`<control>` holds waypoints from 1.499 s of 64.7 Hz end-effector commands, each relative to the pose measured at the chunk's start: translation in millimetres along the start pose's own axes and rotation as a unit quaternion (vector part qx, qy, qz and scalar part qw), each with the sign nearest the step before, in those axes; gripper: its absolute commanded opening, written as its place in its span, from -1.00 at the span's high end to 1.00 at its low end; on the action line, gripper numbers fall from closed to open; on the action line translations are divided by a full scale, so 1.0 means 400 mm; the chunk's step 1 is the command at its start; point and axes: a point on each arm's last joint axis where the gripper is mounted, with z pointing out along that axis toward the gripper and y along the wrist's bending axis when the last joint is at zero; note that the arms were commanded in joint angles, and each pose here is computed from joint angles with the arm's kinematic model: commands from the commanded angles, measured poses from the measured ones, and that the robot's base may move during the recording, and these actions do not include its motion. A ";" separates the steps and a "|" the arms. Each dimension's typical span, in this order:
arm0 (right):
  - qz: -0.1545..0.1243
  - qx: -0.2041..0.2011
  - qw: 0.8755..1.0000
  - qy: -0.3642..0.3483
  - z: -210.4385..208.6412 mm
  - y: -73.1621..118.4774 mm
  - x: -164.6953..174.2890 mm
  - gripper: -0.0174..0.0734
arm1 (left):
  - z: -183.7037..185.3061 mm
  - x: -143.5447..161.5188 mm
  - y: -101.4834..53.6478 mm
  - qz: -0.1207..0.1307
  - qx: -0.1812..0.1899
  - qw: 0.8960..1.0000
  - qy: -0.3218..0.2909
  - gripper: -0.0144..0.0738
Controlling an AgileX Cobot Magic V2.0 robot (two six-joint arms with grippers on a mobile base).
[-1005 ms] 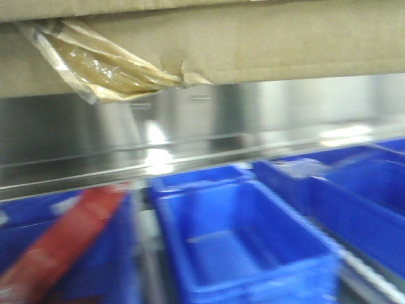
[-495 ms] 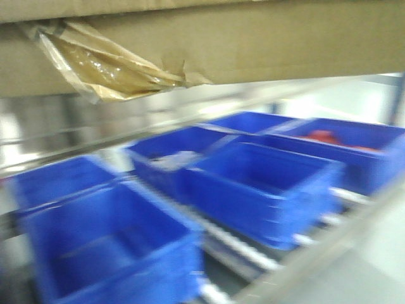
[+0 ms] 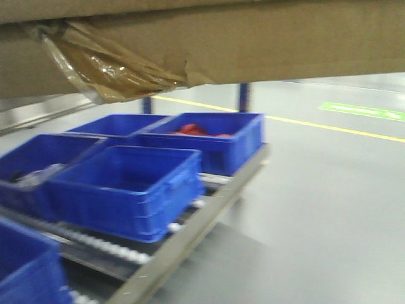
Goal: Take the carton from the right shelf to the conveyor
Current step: 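Hold the carton and pull it back away from the shelf, then hold the carton with both grippers while driving to the red conveyor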
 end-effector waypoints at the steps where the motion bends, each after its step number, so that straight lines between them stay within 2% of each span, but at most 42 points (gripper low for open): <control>1: -0.006 -0.005 0.999 -0.044 -0.025 -0.001 -0.016 0.77 | -0.014 0.001 -0.004 0.007 0.008 1.000 -0.010 0.71; 97: -0.006 -0.005 0.999 -0.044 -0.025 -0.001 -0.016 0.77 | -0.014 0.000 -0.003 0.008 0.006 1.000 -0.011 0.71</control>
